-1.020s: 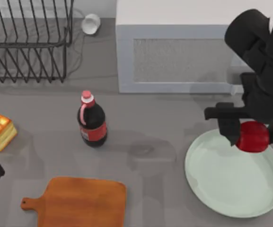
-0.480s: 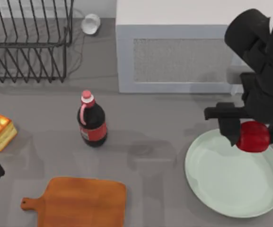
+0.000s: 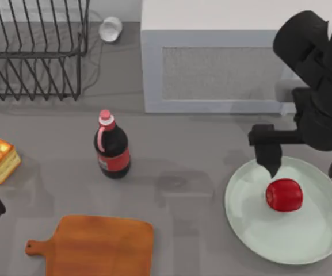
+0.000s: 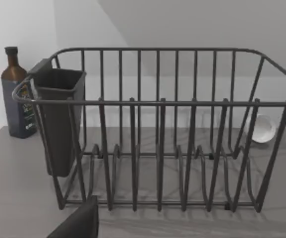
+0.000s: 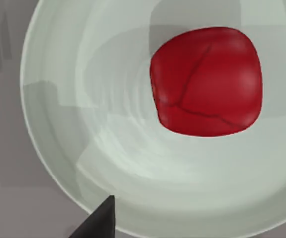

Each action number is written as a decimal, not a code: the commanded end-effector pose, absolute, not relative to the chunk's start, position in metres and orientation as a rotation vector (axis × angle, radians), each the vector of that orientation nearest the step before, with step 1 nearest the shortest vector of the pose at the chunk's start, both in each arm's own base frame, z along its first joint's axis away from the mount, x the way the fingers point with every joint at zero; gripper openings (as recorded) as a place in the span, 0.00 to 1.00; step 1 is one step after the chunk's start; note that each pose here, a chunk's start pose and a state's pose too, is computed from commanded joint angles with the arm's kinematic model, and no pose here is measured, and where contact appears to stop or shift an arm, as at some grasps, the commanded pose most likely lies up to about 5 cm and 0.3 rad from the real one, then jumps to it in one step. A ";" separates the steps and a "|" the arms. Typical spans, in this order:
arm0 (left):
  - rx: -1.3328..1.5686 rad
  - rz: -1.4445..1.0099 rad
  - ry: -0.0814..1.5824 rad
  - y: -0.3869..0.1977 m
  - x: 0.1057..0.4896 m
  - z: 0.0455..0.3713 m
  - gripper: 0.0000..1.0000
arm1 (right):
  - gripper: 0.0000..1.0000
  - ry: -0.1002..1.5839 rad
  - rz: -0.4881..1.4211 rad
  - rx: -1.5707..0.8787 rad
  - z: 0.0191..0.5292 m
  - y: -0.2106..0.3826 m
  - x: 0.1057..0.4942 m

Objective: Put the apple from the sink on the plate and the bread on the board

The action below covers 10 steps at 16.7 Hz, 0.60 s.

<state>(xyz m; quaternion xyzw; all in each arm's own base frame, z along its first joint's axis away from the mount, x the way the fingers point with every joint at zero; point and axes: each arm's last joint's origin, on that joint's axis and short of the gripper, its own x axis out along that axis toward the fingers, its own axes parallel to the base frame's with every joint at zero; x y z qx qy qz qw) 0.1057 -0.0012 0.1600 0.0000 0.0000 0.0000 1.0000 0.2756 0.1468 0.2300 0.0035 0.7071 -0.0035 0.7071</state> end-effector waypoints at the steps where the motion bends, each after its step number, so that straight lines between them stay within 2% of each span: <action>1: 0.000 0.000 0.000 -0.001 0.106 0.160 1.00 | 1.00 1.571 -0.008 0.008 0.230 0.147 0.276; 7: 0.000 0.000 0.000 -0.001 0.106 0.160 1.00 | 1.00 1.571 -0.009 0.009 0.230 0.146 0.276; 10: 0.000 0.000 0.000 -0.001 0.106 0.160 1.00 | 1.00 1.517 0.012 0.029 0.236 0.137 0.269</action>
